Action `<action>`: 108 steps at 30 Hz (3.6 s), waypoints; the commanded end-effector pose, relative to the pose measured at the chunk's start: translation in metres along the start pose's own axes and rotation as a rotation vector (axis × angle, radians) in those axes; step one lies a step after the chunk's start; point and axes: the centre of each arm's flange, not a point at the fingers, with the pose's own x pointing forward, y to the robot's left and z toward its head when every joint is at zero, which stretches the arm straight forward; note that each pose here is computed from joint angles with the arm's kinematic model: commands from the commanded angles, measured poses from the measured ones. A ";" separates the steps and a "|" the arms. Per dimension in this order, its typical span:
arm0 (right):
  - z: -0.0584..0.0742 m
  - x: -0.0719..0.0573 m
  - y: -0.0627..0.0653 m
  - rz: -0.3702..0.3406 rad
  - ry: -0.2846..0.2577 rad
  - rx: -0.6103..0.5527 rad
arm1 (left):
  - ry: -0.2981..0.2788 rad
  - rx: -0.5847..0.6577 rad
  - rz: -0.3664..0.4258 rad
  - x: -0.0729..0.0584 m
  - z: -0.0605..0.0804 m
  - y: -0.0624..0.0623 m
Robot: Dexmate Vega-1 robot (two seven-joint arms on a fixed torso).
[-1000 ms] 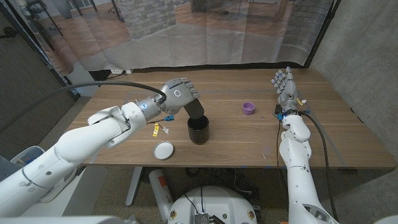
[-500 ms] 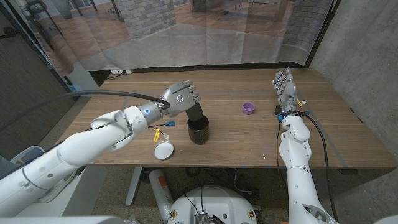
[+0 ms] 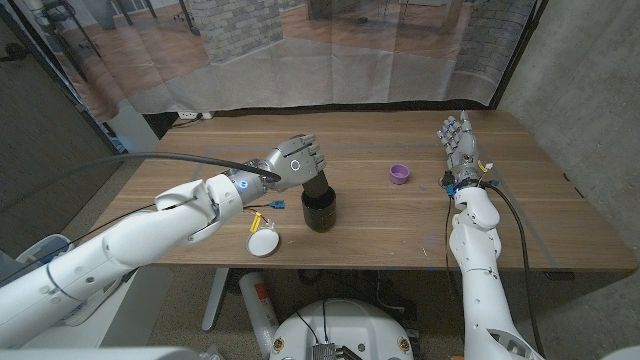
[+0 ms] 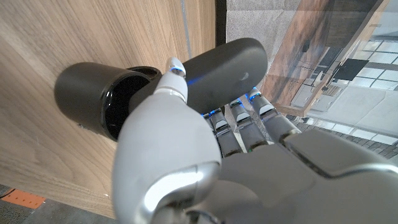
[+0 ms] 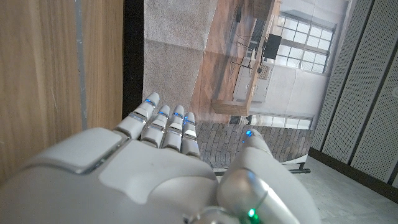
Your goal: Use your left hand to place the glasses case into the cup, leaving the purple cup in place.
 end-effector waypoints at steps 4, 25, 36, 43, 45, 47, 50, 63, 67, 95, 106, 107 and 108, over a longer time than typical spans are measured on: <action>-0.001 -0.001 -0.004 -0.006 0.003 -0.004 | -0.033 -0.027 -0.003 0.009 0.008 -0.004; -0.005 -0.003 -0.011 -0.019 0.003 0.010 | -0.071 -0.077 -0.001 0.022 0.022 -0.006; -0.007 -0.008 -0.015 -0.025 0.009 0.012 | -0.083 -0.094 -0.014 0.026 0.025 -0.005; -0.007 -0.010 -0.017 -0.028 0.009 0.014 | -0.078 -0.080 -0.028 0.024 0.025 -0.003; -0.007 -0.010 -0.017 -0.028 0.009 0.014 | -0.078 -0.080 -0.037 0.023 0.023 -0.002; -0.007 -0.011 -0.017 -0.027 0.009 0.014 | -0.075 -0.079 -0.038 0.023 0.021 0.000; -0.007 -0.011 -0.016 -0.025 0.010 0.013 | -0.066 -0.080 -0.036 0.022 0.018 0.001; -0.006 -0.014 -0.015 -0.025 0.009 0.013 | -0.059 -0.100 -0.034 0.018 0.016 0.002; -0.006 -0.015 -0.015 -0.025 0.009 0.012 | -0.054 -0.115 -0.028 0.017 0.015 0.002; -0.006 -0.015 -0.016 -0.017 0.021 0.007 | 0.134 -0.330 0.080 0.006 -0.018 0.001; -0.007 -0.015 -0.022 -0.021 0.025 0.007 | 0.173 -0.404 0.107 0.005 -0.021 -0.004; -0.007 -0.015 -0.022 -0.021 0.025 0.007 | 0.174 -0.404 0.107 0.005 -0.021 -0.004; -0.008 -0.015 -0.022 -0.021 0.027 0.007 | 0.191 -0.425 0.111 0.005 -0.022 -0.005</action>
